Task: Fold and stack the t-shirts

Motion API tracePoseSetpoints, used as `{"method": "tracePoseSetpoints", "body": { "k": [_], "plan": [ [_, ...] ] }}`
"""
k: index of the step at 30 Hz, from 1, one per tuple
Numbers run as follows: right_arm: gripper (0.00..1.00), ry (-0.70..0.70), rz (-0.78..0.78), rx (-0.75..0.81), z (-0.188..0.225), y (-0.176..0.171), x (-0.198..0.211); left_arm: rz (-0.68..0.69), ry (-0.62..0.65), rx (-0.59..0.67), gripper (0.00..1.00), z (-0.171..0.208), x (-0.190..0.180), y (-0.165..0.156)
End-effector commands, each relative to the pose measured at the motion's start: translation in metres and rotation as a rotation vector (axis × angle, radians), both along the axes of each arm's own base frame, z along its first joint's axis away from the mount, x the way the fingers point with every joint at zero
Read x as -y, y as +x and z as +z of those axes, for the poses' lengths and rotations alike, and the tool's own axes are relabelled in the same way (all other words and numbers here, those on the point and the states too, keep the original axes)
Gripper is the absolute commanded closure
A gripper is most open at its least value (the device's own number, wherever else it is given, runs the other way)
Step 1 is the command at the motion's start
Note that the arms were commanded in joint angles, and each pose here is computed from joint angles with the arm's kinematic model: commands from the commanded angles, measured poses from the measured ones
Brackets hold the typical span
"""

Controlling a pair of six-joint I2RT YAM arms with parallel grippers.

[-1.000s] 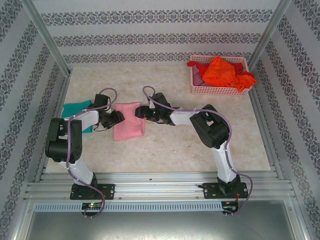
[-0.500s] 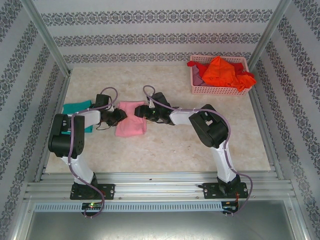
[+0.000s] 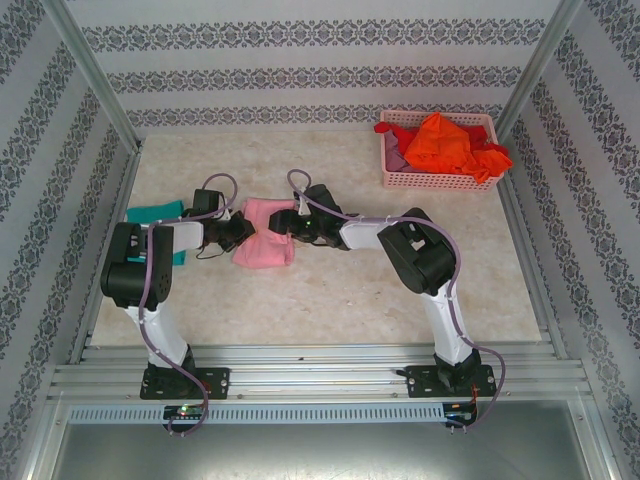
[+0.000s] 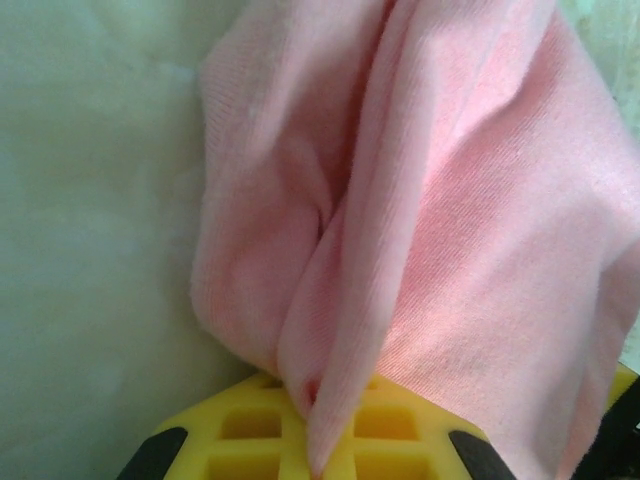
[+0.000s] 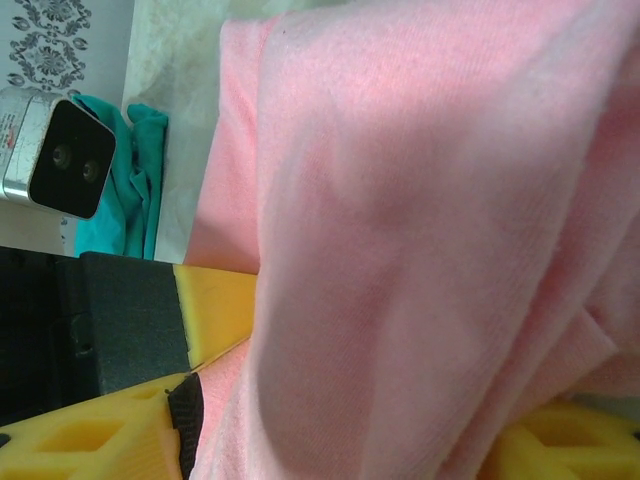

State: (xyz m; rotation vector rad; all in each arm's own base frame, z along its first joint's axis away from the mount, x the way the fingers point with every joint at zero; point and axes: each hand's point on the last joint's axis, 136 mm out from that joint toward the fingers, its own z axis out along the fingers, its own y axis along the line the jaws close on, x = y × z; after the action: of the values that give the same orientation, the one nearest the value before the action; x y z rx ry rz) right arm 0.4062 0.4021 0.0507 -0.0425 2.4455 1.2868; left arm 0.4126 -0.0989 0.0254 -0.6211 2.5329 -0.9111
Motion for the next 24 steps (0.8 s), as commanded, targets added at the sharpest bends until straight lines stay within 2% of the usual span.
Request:
{"method": "tracePoseSetpoints", "body": {
  "k": [1, 5, 10, 16, 24],
  "plan": [
    [0.35, -0.009, 0.01, 0.04, 0.014, -0.003, 0.015, 0.006, 0.162, -0.026, 1.0, -0.012, -0.021, -0.015],
    [0.33, -0.049, -0.037, 0.096, 0.027, 0.001, 0.042, -0.054, 0.271, 0.031, 1.0, 0.006, -0.032, -0.02],
    [0.33, -0.072, -0.04, 0.116, 0.029, -0.003, 0.056, -0.123, 0.387, 0.152, 1.0, 0.034, -0.041, -0.022],
    [0.33, -0.057, 0.023, 0.166, 0.038, -0.011, 0.047, -0.127, 0.551, 0.244, 1.0, 0.063, -0.064, -0.024],
    [0.33, -0.034, 0.102, 0.227, 0.055, -0.014, 0.031, -0.138, 0.73, 0.232, 1.0, 0.082, -0.098, -0.031]
  ]
}}
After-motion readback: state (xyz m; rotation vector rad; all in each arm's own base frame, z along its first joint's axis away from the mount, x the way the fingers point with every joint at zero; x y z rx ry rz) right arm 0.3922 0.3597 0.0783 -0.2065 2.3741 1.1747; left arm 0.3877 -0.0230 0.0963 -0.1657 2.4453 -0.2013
